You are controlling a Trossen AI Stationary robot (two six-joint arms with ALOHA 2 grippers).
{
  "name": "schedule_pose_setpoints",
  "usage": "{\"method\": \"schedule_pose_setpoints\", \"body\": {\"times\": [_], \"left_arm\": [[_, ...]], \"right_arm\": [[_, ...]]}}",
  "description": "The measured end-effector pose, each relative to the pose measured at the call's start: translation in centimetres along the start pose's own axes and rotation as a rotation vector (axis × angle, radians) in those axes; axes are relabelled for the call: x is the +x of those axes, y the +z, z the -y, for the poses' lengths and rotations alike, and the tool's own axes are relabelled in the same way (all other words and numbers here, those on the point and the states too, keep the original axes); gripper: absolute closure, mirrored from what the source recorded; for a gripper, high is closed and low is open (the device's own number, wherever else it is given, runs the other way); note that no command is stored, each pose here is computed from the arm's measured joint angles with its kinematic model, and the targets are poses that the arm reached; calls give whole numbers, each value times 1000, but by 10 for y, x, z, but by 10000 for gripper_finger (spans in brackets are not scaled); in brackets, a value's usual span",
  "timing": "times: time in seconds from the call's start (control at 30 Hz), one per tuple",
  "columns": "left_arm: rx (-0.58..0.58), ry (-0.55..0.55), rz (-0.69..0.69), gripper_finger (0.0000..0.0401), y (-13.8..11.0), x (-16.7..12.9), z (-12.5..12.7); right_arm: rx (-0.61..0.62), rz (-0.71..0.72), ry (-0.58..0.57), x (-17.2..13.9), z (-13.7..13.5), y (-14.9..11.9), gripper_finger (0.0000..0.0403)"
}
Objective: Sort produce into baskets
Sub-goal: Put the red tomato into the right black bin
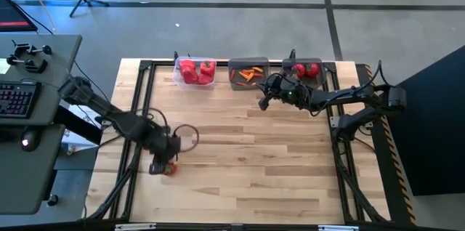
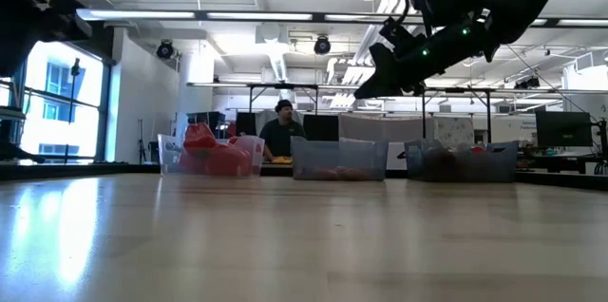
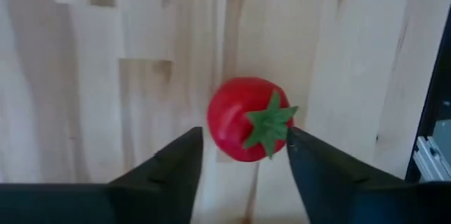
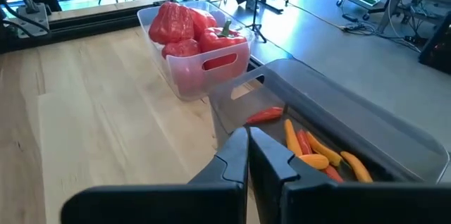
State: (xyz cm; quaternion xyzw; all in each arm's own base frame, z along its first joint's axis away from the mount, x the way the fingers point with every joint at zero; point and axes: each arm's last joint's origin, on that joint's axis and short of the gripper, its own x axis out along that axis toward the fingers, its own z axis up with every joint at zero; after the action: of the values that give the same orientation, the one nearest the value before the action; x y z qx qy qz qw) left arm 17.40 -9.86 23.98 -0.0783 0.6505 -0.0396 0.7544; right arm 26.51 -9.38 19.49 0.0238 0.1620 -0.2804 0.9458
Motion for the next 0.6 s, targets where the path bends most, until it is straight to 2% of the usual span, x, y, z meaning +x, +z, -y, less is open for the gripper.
{"method": "schedule_pose_setpoints", "body": {"times": [0.1, 0.23, 0.4, 0.6], "left_arm": [[1, 21, -45, 177, 3, 12, 11], [15, 63, -112, 149, 6, 29, 17], [17, 72, -187, 141, 7, 46, 24], [30, 47, -175, 140, 9, 57, 35]], "right_arm": [[-1, -5, 1, 0, 0, -1, 401], [-3, -11, 1, 0, 0, -1, 401], [-3, -13, 1, 0, 0, -1, 401], [-21, -22, 0, 0, 0, -2, 401]]}}
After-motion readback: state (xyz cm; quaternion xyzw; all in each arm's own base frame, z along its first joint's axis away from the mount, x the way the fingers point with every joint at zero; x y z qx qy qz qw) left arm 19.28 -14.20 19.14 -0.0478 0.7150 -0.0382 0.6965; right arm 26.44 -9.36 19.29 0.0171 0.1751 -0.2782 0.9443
